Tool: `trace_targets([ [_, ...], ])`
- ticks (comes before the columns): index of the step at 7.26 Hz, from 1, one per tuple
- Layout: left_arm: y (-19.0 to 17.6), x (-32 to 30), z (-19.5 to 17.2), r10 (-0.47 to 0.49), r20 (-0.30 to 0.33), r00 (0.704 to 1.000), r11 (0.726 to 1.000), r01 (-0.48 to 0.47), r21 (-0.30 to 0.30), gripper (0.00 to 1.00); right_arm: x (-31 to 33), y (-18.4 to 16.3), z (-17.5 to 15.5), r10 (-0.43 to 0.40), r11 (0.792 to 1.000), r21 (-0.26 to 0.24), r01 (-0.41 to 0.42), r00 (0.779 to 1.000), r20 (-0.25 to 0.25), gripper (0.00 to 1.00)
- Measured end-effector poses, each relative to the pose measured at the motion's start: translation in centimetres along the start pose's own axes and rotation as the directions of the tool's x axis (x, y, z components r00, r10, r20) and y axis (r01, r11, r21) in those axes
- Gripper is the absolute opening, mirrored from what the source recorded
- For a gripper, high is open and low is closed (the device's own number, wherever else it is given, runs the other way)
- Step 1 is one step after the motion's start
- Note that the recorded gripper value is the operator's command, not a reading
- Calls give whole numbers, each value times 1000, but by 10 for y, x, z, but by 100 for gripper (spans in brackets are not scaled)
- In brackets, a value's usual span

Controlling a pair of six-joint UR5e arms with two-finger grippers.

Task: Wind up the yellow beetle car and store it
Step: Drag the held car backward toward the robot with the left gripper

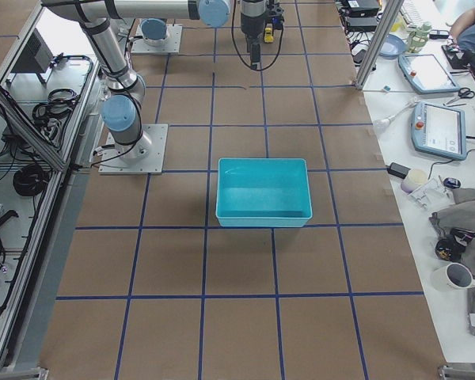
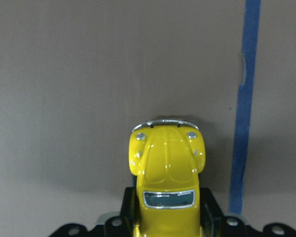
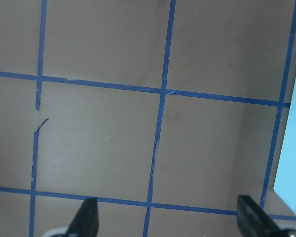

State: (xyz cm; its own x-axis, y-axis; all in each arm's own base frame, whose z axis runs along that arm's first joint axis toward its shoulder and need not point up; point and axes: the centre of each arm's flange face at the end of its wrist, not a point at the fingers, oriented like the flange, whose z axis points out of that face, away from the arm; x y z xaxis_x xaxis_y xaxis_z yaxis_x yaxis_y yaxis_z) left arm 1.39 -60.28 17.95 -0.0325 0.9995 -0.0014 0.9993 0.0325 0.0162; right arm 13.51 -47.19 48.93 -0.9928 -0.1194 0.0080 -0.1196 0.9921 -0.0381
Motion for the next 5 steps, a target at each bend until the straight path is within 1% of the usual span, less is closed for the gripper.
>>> trace_targets([
  [2, 7, 1, 2, -1, -4, 1000, 1000, 1, -6, 30, 0, 0, -1, 1, 1000, 0, -1, 1000, -2, 100],
  [5, 20, 2, 2, 17, -11, 1000, 999, -17, -36, 30, 0, 0, 0, 7, 1000, 0, -7, 1000, 0, 100],
])
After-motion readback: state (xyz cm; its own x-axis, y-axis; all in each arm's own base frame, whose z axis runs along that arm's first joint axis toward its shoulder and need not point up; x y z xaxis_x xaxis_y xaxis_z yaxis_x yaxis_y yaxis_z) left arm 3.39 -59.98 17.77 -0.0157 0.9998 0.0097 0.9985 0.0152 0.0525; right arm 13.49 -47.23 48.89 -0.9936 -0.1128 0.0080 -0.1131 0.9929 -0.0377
